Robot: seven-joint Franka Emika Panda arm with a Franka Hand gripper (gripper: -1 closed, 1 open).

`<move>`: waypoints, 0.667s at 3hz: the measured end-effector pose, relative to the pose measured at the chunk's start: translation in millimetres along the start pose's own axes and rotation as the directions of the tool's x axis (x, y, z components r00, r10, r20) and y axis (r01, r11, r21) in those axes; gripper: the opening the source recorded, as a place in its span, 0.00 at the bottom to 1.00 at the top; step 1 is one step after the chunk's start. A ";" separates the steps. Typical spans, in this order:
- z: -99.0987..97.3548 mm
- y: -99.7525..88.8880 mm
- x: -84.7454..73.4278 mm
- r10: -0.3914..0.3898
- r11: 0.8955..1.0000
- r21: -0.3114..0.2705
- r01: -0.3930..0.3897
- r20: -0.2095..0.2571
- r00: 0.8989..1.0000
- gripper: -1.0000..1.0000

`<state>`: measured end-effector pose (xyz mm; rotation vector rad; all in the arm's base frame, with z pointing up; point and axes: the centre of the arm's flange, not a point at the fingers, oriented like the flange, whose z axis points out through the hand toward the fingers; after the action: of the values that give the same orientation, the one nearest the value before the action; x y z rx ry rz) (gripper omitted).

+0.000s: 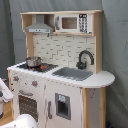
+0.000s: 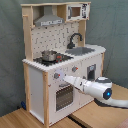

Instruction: Play with the kitchen

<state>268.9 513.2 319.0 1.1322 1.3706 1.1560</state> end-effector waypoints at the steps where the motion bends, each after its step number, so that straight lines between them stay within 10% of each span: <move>1: 8.1 11.5 4.8 0.082 0.997 -0.008 -0.081 0.038 0.996 1.00; 2: 35.4 14.8 7.2 0.111 0.994 -0.010 -0.110 0.058 0.992 1.00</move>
<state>304.4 524.9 330.5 1.2406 1.2721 1.1961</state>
